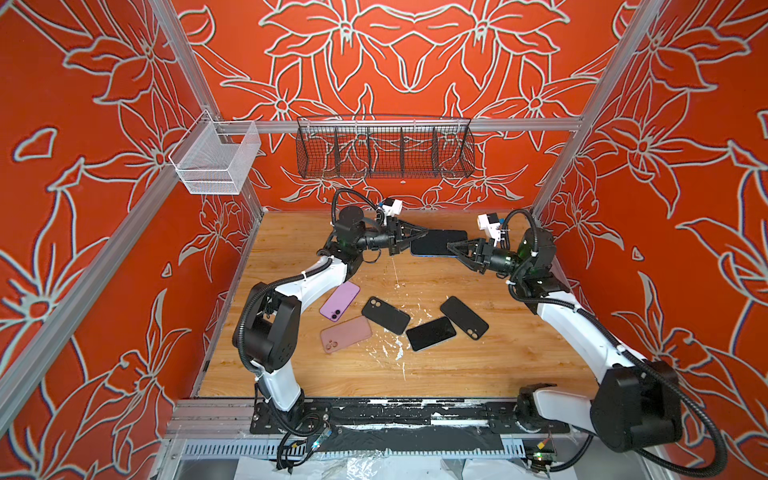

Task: Put the phone into the phone case
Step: 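Lift the black phone with both grippers and tilt it upright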

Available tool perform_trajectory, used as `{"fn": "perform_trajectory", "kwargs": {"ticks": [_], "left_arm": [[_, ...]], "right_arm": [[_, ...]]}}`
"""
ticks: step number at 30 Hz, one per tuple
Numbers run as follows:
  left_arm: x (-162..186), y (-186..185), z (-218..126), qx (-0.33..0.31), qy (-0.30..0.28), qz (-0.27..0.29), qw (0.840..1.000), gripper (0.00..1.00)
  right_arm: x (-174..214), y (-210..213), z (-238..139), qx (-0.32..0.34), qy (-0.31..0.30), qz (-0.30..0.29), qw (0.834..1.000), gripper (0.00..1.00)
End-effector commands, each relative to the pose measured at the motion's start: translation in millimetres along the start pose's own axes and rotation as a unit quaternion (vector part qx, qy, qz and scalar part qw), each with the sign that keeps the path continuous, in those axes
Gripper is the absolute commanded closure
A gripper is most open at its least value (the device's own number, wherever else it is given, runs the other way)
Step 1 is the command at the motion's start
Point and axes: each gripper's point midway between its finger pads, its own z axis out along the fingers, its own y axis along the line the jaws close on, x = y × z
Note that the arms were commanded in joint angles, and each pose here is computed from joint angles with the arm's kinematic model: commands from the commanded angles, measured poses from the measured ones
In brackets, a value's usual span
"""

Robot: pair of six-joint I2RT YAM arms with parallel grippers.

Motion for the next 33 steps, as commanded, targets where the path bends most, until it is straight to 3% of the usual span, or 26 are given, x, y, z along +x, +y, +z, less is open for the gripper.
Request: {"fn": "perform_trajectory", "kwargs": {"ticks": [1, 11, 21, 24, 30, 33], "left_arm": [[5, -17, 1, 0.023, 0.010, 0.027, 0.999, 0.81], [7, -19, 8, 0.029, 0.014, 0.023, 0.999, 0.81], [7, -22, 11, 0.032, 0.015, 0.027, 0.999, 0.77], [6, -24, 10, 0.031, 0.013, 0.031, 0.999, 0.67], [4, -22, 4, 0.017, -0.003, 0.040, 0.999, 0.32], [3, -17, -4, 0.000, -0.018, 0.046, 0.999, 0.23]], "right_arm": [[-10, 16, 0, -0.032, -0.016, -0.014, 0.999, 0.70], [-16, 20, 1, -0.048, -0.028, -0.017, 0.998, 0.75], [-14, 13, 0, -0.033, -0.029, -0.012, 0.999, 0.95], [-14, 10, -1, -0.024, -0.034, -0.009, 0.999, 1.00], [-21, 9, -12, 0.005, -0.063, -0.010, 0.998, 1.00], [-26, 6, -26, 0.033, -0.089, -0.007, 0.995, 1.00]]}}
